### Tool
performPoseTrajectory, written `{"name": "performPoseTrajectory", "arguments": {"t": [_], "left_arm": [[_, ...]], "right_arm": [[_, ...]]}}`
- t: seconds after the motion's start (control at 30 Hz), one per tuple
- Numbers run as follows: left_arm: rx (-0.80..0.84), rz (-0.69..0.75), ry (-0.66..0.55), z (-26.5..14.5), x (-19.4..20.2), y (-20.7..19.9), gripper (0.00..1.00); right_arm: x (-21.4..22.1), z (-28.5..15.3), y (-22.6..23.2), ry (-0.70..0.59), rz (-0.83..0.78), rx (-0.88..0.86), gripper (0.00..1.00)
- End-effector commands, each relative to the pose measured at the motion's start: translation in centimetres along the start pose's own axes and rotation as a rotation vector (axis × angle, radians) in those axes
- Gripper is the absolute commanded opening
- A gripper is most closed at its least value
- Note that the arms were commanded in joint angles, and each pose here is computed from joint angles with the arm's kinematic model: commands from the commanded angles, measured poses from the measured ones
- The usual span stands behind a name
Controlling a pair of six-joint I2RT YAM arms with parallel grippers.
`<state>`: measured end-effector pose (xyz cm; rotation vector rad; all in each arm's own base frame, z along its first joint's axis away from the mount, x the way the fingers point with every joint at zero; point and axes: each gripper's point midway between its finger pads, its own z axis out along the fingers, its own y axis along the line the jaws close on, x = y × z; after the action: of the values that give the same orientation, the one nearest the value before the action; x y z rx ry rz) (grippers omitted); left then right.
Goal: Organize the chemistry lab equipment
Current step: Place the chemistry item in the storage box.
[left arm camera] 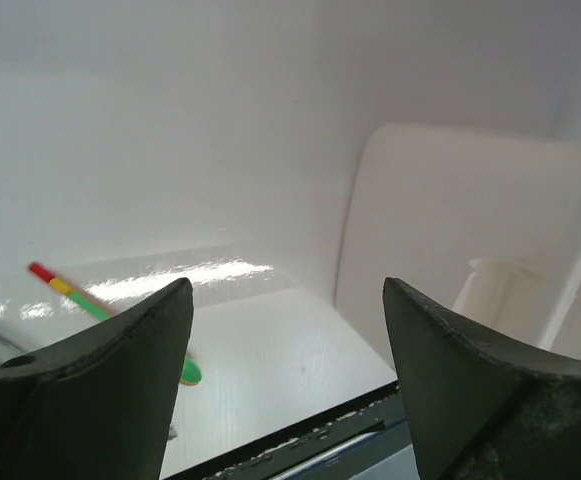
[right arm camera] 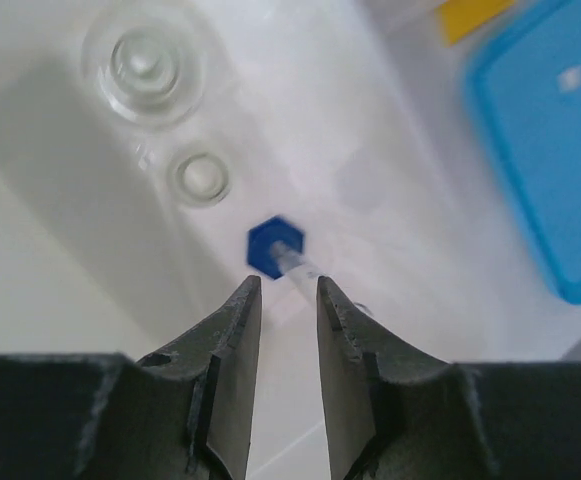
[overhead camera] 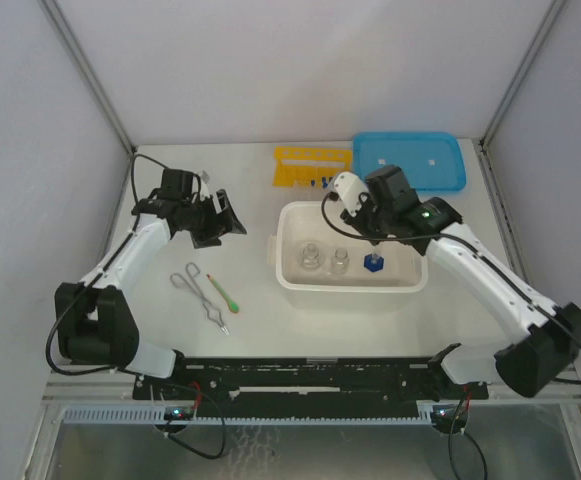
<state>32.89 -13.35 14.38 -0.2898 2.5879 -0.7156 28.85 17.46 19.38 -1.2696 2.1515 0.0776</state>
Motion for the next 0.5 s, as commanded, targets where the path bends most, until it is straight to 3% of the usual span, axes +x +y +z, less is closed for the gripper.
{"name": "performPoseTrajectory", "arguments": {"t": [0.0,0.17,0.23,0.27,0.47], "left_arm": [[-0.101,0.024,-0.067,-2.7,1.0,1.9,0.81],[-0.174,-0.124,-0.084,-3.3,4.0,5.5,0.7],[-0.208,-0.213,-0.102,-3.5,5.4,7.4,0.56],[-0.215,-0.249,-0.128,-3.9,5.6,8.0,0.54],[-0.28,-0.45,-0.272,-5.5,5.8,11.8,0.53]], "right_arm": [[-5.7,-6.0,-4.1,-0.292,0.143,0.231,0.28],[-8.4,-8.3,-3.3,-0.45,0.123,0.282,0.29],[-8.4,-8.0,-3.1,-0.448,0.122,0.289,0.29],[-8.3,-7.7,-3.0,-0.438,0.123,0.288,0.29],[-8.1,-7.6,-2.9,-0.445,0.131,0.304,0.28]]}}
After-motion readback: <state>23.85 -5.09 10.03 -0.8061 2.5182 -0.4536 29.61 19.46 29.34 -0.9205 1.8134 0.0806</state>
